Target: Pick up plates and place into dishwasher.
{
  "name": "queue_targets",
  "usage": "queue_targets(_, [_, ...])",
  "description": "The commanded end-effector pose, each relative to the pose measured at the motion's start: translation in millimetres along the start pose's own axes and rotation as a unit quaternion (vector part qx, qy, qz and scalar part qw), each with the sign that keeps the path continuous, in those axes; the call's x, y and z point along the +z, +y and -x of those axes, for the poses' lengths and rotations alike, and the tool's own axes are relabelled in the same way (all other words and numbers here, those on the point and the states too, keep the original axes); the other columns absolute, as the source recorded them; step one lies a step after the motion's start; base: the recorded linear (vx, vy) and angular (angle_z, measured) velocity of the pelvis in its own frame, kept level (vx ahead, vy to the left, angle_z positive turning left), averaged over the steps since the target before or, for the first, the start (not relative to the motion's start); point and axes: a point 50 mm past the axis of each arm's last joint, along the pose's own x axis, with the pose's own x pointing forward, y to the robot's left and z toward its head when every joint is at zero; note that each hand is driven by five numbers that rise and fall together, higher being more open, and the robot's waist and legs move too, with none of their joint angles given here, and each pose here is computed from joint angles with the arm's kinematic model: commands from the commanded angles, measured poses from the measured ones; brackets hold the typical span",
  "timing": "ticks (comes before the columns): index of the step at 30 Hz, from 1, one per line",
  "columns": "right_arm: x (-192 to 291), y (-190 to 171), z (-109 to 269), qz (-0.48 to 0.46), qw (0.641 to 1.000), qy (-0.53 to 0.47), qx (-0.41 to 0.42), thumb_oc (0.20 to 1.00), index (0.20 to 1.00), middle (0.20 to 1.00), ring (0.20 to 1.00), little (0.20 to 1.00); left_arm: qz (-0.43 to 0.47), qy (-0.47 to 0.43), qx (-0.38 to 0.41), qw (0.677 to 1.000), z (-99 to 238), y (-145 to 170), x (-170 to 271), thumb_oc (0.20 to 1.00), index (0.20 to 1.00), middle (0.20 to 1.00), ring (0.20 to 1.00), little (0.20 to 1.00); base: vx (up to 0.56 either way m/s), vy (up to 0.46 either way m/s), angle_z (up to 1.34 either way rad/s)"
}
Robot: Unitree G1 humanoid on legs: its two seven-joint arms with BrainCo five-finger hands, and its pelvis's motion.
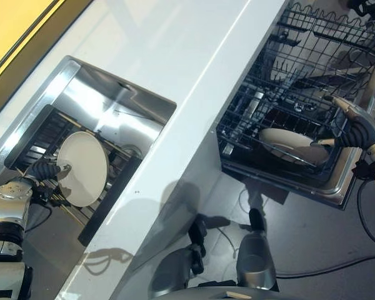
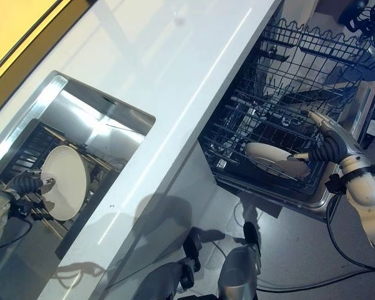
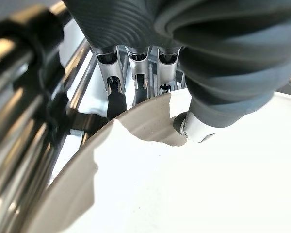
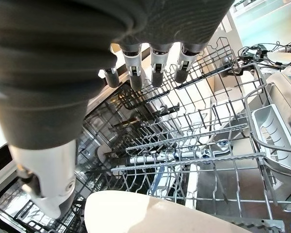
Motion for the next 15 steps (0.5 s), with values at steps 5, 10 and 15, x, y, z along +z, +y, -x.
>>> queue_targets(5, [11,-18,7,0.009,0.998,-0.041,-0.041,1.0,1.0,1.0,1.0,1.0,0.095,-0.124,-0.02,0.987,6,-13,19,0.2,0.2,0.2,0.2,0.2,0.01,-0.044,0.02])
queue_targets(10, [7,-11,10,-0.001,0.998,-0.036,-0.046,1.0,1.0,1.0,1.0,1.0,0.114,-0.195,0.001,0.974,12,-13,38,0.2,0.2,0.2,0.2,0.2,0.0,-0.062,0.05])
queue_targets(15, [5,-3,12,-0.013,0.998,-0.029,-0.046,1.0,1.0,1.0,1.0,1.0,0.132,-0.248,0.022,0.959,20,-11,52,0.2,0.2,0.2,0.2,0.2,0.0,-0.088,0.04])
